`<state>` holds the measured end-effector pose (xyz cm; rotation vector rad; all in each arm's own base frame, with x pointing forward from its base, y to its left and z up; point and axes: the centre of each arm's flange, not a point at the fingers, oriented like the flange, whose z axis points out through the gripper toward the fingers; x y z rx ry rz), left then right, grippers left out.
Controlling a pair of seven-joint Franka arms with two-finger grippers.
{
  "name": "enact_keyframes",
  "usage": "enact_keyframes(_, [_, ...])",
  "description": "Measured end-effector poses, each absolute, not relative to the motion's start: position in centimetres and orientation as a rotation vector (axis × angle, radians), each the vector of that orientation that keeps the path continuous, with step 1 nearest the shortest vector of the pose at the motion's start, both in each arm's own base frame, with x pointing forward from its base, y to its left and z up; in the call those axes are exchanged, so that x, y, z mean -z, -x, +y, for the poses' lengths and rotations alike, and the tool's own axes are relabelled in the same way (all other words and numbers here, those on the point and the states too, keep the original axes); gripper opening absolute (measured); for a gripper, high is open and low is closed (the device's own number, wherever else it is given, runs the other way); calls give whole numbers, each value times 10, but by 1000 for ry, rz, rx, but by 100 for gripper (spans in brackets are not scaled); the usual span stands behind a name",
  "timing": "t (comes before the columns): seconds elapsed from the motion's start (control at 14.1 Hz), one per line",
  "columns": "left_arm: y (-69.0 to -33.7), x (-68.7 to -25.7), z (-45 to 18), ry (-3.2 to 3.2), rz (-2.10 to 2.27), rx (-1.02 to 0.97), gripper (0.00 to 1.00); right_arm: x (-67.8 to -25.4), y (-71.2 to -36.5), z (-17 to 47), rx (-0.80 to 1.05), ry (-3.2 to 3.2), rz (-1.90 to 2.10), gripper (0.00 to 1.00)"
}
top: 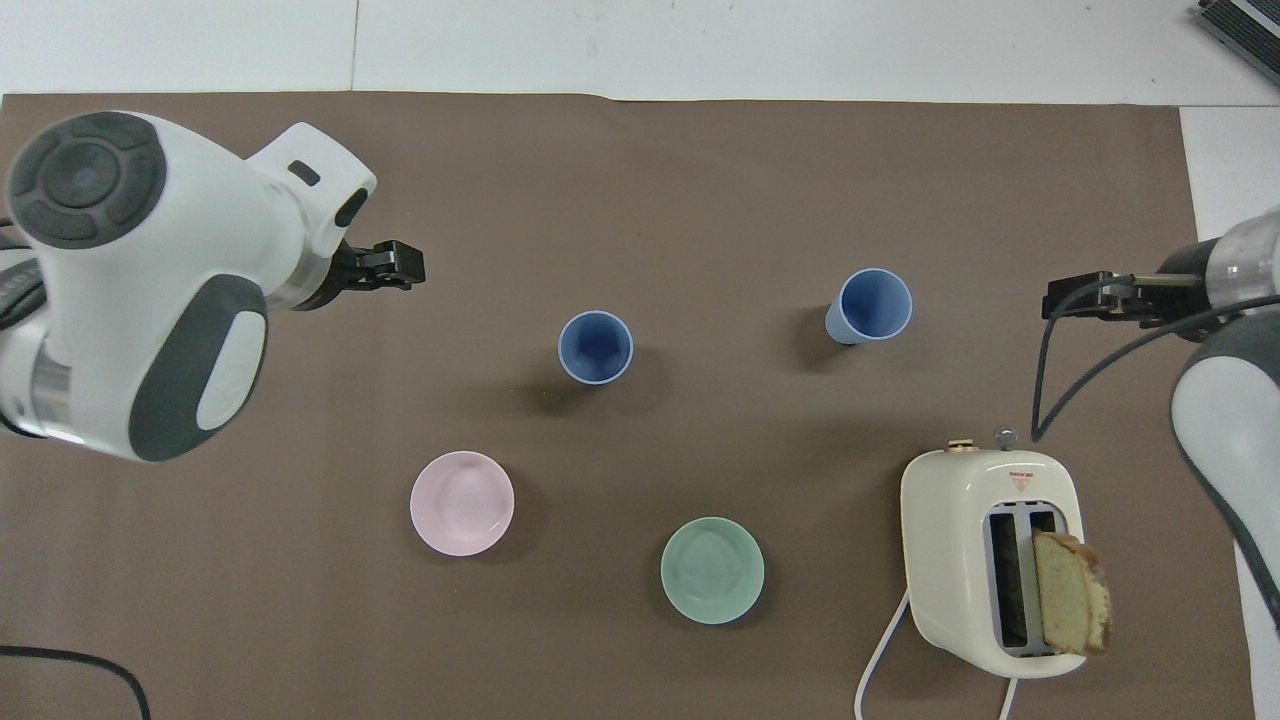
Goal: Stack blue cups with both arms
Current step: 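Release the cup with the left gripper while the right gripper reaches the other cup, then grasp the second blue cup with the right gripper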
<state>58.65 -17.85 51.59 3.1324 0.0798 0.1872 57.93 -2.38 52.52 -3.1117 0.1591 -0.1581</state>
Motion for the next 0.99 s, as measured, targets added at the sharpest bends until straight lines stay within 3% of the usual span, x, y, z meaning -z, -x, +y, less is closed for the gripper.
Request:
enact_keyframes(0.28, [-570, -550, -132, -3161, -64, -109, 100, -467, -611, -9, 182, 3099, 135, 100])
enact_keyframes(0.71, [-534, -610, -88, -3177, -235, -69, 100, -453, -615, 43, 155, 3019, 75, 100])
enact_keyframes(0.99, [-528, -620, -74, -3115, -225, -72, 100, -427, -622, 44, 137, 3015, 87, 100])
